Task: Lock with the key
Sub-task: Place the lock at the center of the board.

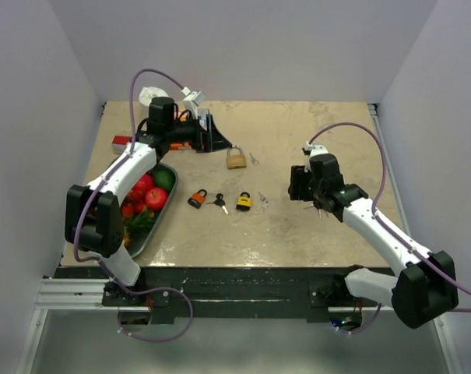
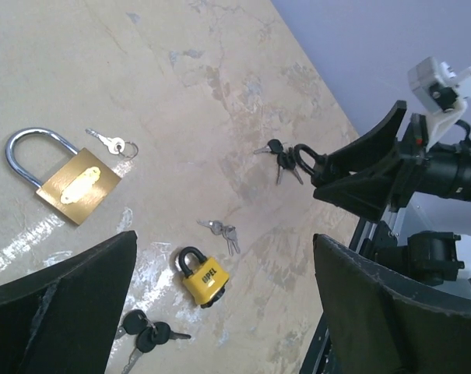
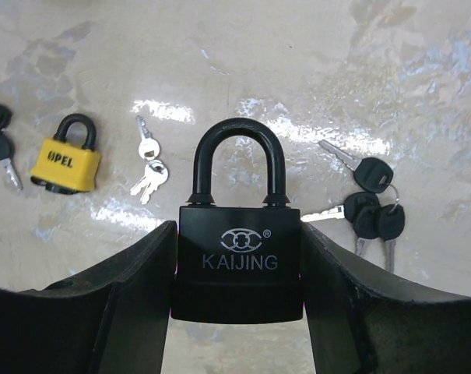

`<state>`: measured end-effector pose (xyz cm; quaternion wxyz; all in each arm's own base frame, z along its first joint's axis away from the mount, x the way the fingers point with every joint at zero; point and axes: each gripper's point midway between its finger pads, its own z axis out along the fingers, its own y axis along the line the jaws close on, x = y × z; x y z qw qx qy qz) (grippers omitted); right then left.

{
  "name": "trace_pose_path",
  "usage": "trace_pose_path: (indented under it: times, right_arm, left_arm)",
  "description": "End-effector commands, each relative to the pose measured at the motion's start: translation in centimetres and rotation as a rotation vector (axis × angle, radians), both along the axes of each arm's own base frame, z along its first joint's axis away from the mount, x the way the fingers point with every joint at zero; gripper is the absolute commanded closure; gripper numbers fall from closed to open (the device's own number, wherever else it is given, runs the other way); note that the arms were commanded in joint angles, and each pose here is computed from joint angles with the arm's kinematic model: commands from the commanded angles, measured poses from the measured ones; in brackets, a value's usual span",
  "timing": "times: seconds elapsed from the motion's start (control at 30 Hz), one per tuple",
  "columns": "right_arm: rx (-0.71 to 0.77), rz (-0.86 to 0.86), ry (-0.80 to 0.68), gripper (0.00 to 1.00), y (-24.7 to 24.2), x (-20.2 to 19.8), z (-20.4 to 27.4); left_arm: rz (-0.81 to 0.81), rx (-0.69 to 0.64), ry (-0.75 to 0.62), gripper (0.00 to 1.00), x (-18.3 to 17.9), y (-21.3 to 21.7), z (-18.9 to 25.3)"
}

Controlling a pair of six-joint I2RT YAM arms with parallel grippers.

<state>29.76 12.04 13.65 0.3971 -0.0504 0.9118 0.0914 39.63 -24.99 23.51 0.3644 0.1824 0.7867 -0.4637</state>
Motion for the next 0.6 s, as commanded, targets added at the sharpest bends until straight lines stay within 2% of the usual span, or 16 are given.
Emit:
trace_pose_path:
  times: [0.0,0.13,0.3,0.57]
  right_arm:
    - [0.087,-0.146,-0.067,1.0,0.2,2.7,-0.1]
    - [0.081,-0.169,-0.008,1.0,0.3,2.7,-2.2]
    - [0.06,-0.164,-0.003,1.0,0.7,4.1,-3.3]
    - [0.011,-0.162,0.111,1.0,1.3,4.9,-7.5]
  left_arm:
    - [0.033,-0.032,-0.119,0.01,0.4,0.4,3.6]
    - [0.038,-0.031,-0.113,0.01,0.1,0.7,3.3]
    - [0.049,-0.02,-0.074,0.01,-0.2,1.1,2.2]
    - [0.052,-0.005,-0.061,0.01,0.0,1.6,1.7]
